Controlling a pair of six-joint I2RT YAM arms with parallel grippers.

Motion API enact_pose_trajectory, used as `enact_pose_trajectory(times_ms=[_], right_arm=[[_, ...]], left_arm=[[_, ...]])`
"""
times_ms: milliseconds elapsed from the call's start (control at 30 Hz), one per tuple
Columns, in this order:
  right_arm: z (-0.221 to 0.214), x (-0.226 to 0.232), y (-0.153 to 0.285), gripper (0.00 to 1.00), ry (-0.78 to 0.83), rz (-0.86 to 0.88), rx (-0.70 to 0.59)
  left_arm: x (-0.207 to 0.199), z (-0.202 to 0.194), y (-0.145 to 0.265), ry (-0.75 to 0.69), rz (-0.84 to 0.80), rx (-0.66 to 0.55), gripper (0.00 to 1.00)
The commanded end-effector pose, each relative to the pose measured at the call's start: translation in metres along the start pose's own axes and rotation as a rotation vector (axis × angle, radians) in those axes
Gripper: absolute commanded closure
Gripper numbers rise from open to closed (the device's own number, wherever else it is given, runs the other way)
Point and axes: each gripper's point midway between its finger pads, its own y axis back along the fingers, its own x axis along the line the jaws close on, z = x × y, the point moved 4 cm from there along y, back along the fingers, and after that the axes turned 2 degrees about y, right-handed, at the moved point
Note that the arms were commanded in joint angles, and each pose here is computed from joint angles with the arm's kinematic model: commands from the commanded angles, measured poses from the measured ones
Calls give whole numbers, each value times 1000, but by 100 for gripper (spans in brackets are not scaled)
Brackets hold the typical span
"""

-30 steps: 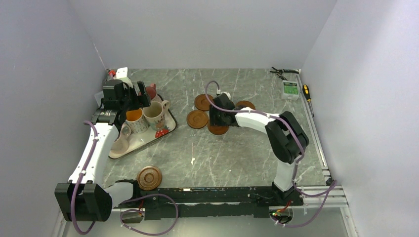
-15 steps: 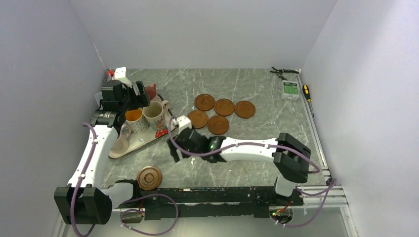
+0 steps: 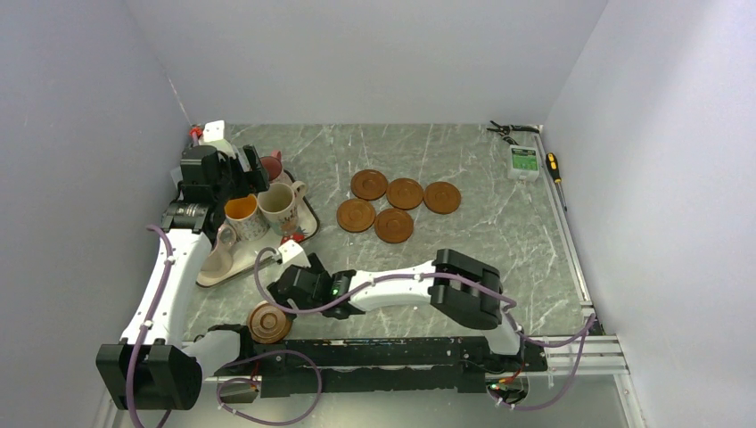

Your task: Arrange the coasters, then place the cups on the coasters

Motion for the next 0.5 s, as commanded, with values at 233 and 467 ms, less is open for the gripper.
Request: enact_pose_trajectory(times_ms=[233,467], right_arm=[[7,22,-17,13,32,-58,-3],[-9,7,-11,13,34,-120,42]], left_arm=[[-3,9,5,24,-7,-47,6],[-3,9,4,24,-6,-46,6]])
